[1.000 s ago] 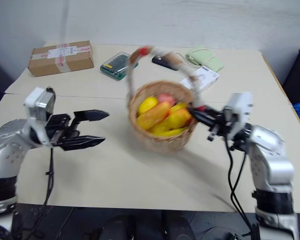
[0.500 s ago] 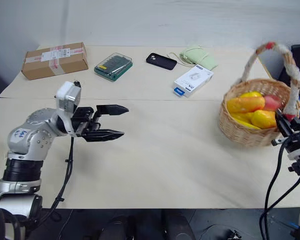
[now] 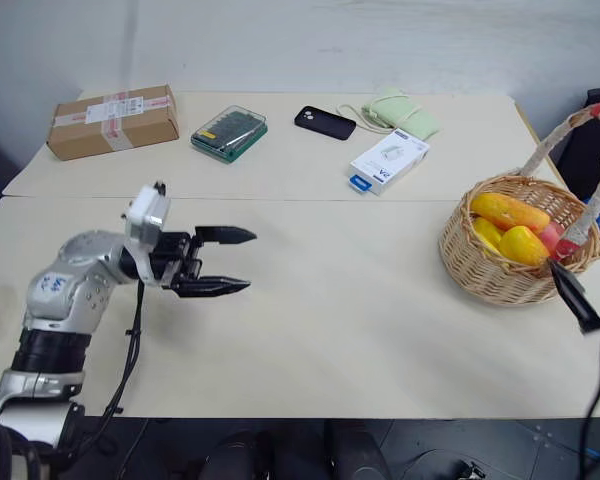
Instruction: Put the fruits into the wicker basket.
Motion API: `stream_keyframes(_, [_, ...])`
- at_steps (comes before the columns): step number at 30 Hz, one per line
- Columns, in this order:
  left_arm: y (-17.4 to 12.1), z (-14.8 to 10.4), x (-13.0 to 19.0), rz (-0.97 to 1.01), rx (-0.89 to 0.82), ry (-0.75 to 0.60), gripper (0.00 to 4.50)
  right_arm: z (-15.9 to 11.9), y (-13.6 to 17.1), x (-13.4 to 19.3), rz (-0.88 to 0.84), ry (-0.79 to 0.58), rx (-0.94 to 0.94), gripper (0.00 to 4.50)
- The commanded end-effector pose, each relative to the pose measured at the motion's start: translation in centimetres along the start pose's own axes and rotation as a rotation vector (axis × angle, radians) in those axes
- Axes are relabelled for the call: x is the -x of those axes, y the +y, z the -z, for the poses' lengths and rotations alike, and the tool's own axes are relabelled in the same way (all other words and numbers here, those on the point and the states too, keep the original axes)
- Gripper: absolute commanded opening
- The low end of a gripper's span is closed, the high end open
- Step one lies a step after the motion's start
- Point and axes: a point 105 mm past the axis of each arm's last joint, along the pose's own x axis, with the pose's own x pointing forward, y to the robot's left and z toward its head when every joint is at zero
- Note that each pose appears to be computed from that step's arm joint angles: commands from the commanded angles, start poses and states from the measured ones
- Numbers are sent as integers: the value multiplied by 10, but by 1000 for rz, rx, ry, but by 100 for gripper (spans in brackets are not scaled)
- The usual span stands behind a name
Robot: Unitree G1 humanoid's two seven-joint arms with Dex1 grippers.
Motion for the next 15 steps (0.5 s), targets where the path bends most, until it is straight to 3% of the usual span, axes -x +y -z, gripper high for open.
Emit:
stream_keyframes(1, [1, 10, 20, -103, -42, 41, 450, -7, -11, 33, -20, 16, 77, 448])
stream_keyframes(6, [-9, 29, 47, -233, -52, 114, 450, 3, 6, 54, -135, 77, 58, 448])
stream_keyframes(12, [-22, 41, 72, -342, -63, 190, 450, 20, 103, 41, -571, 76, -146, 448])
stream_keyframes(15, [-28, 54, 75, -374, -73, 240, 450, 17, 139, 15, -736, -14, -150, 448])
